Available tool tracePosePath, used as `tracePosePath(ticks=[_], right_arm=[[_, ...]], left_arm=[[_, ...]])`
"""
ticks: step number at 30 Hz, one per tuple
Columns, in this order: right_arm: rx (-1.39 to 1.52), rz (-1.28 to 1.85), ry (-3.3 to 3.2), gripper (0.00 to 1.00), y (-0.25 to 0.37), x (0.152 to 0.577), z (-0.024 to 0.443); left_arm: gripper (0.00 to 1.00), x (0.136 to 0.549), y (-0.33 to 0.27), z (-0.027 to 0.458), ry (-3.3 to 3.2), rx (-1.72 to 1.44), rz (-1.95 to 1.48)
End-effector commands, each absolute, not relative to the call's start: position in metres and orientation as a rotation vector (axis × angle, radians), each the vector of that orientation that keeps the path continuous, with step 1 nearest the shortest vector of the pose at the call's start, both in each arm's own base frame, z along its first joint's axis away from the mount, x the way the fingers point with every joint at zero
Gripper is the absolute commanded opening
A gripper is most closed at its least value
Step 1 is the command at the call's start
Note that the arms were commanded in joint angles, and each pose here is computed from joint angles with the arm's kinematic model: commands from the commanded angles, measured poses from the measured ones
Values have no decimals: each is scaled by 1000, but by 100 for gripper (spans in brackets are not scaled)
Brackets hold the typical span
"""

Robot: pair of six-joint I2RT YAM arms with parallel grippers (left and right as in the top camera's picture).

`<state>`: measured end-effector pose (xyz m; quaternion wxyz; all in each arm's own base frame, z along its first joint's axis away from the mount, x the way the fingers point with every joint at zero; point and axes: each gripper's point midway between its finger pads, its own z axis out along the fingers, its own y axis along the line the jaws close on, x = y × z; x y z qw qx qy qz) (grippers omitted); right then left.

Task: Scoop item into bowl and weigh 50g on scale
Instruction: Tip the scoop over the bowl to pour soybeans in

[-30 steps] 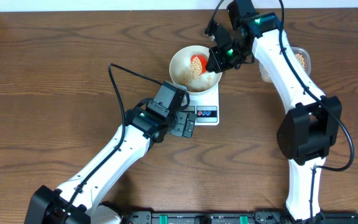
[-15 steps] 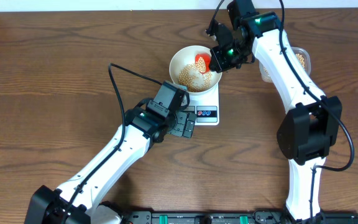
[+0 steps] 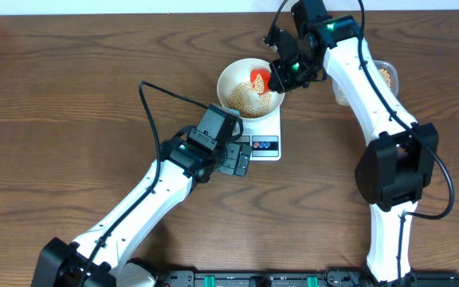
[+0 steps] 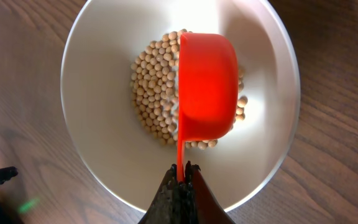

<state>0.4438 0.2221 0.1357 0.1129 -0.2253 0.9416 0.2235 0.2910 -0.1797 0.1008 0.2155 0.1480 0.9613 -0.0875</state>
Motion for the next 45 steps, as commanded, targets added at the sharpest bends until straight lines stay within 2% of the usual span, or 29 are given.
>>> tracePosePath(ticks=[1,26,36,45], right_arm=[[-671,662,2708,1,228,445,157],[-709,629,2644,1,227,443,181],[-761,422,2615,1,234,437,192],[-773,508,2607,1,241,433,194]], left_arm=[[100,291,-176,101,2660,410,-224],[100,291,-176,101,2660,410,-224],[100,291,-176,101,2660,410,-224],[100,291,-176,101,2660,410,-224]])
